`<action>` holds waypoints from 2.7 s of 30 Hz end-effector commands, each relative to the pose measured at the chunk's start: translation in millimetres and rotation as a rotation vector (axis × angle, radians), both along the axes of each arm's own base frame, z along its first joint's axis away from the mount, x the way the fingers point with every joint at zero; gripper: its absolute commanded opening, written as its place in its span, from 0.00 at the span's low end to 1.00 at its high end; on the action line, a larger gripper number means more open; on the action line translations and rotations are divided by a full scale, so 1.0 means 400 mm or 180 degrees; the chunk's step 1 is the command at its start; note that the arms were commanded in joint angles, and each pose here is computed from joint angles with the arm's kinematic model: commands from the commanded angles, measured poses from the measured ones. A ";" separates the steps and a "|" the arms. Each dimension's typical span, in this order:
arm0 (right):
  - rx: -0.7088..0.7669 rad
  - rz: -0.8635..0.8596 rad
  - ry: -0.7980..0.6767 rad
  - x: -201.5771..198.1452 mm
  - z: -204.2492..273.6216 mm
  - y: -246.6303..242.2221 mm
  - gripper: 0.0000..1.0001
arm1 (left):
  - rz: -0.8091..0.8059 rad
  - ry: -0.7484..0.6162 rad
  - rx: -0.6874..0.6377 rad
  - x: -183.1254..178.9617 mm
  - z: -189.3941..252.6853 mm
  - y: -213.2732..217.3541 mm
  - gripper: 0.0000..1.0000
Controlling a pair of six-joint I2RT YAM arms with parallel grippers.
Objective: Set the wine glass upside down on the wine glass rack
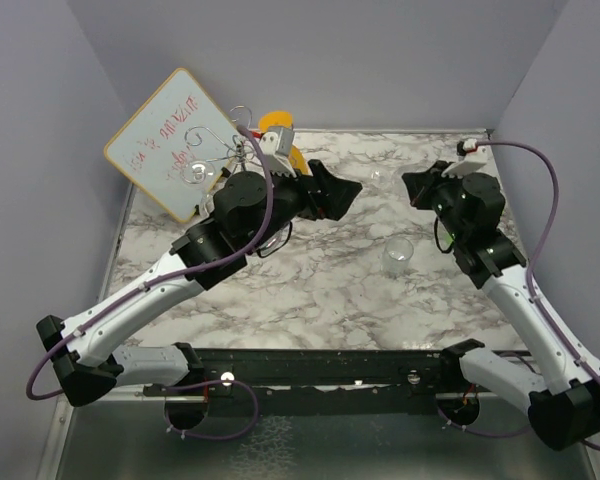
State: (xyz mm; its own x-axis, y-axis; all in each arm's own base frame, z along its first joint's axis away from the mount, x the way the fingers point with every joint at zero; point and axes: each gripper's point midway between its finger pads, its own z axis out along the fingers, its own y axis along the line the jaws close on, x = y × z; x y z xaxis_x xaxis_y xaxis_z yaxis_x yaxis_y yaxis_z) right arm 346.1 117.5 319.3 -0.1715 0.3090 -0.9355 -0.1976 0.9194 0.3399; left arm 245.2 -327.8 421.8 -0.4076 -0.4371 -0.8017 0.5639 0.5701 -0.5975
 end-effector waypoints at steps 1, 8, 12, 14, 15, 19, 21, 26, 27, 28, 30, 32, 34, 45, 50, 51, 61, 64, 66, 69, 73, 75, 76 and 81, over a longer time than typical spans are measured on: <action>0.0566 0.0088 -0.0972 -0.074 0.207 -0.010 0.00 | 0.0108 0.0264 -0.0503 0.036 0.089 -0.043 0.87; 0.1162 0.0205 -0.1649 -0.199 0.307 -0.038 0.01 | -0.0024 0.0449 -0.0781 0.059 0.106 -0.111 0.88; 0.1448 0.0275 -0.1795 -0.239 0.346 -0.045 0.01 | -0.0289 0.0531 -0.0871 0.053 0.117 -0.168 0.88; 0.1531 0.0377 -0.1818 -0.252 0.356 -0.037 0.01 | -0.0351 0.0579 -0.0982 0.055 0.123 -0.183 0.88; 0.1571 0.0426 -0.1841 -0.261 0.362 -0.034 0.01 | -0.0373 0.0581 -0.1061 0.057 0.133 -0.188 0.87; 0.1821 0.0536 -0.1969 -0.295 0.386 -0.037 0.01 | -0.0412 0.0836 -0.1594 0.059 0.152 -0.190 0.74; 0.1927 0.0577 -0.2014 -0.310 0.397 -0.039 0.01 | -0.0423 0.0913 -0.1831 0.062 0.163 -0.187 0.66; 0.2045 0.0735 -0.2042 -0.335 0.407 -0.029 0.01 | -0.0422 0.1021 -0.2066 0.070 0.175 -0.189 0.60; 0.2072 0.0749 -0.2058 -0.340 0.409 -0.031 0.01 | -0.0399 0.1046 -0.2077 0.073 0.173 -0.189 0.60; 0.2094 0.0760 -0.2068 -0.343 0.410 -0.031 0.01 | -0.0370 0.1076 -0.2088 0.077 0.168 -0.189 0.59; 0.2128 0.0783 -0.2083 -0.348 0.410 -0.031 0.01 | -0.0356 0.1102 -0.2121 0.082 0.167 -0.191 0.59; 0.2129 0.0868 -0.2105 -0.355 0.411 -0.022 0.01 | -0.0380 0.1107 -0.2134 0.085 0.173 -0.200 0.59; 0.2113 0.0977 -0.2152 -0.366 0.419 -0.012 0.01 | -0.0430 0.1106 -0.2129 0.086 0.181 -0.212 0.58; 0.2146 0.1257 -0.2187 -0.397 0.431 0.012 0.01 | -0.0430 0.1046 -0.2234 0.101 0.207 -0.224 0.33; 0.2122 0.1261 -0.2150 -0.395 0.422 0.015 0.01 | -0.0540 0.1079 -0.2254 0.083 0.212 -0.225 0.04; 0.2082 0.1292 -0.2151 -0.397 0.422 0.019 0.01 | -0.0597 0.1109 -0.2272 0.075 0.209 -0.226 0.00; 0.1847 0.1385 -0.1697 -0.397 0.362 0.050 0.55 | -0.0529 0.0642 -0.2110 0.060 0.223 -0.189 0.00; 0.1738 0.1256 -0.1596 -0.400 0.339 0.037 0.66 | -0.0363 0.0584 -0.2075 0.064 0.200 -0.156 0.00; 0.1672 0.1157 -0.1503 -0.405 0.321 0.026 0.70 | -0.0267 0.0471 -0.2007 0.063 0.191 -0.134 0.00; 0.1596 0.1027 -0.1336 -0.413 0.291 0.011 0.74 | -0.0147 0.0317 -0.1898 0.059 0.185 -0.102 0.00; 0.1406 0.0863 -0.1163 -0.419 0.258 -0.009 0.75 | -0.0177 -0.0069 -0.1617 0.032 0.203 -0.078 0.00; 0.1302 0.0742 -0.1088 -0.416 0.262 -0.023 0.76 | -0.0244 -0.0274 -0.1424 0.014 0.201 -0.072 0.00; 0.1248 0.0707 -0.1062 -0.413 0.269 -0.026 0.76 | -0.0268 -0.0346 -0.1333 0.007 0.195 -0.069 0.00; 0.0915 0.0926 -0.0942 -0.396 0.310 0.010 0.76 | -0.0491 -0.0819 -0.0674 -0.032 0.152 -0.072 0.00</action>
State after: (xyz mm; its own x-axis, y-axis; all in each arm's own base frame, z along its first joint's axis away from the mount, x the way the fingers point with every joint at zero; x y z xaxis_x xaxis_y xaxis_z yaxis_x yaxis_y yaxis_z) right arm 175.7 112.7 452.9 0.0287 0.6490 -0.7603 -0.5823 0.6290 0.5150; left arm 250.9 -359.3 483.1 -0.4151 -0.6782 -0.6064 0.6346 0.2617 -0.7272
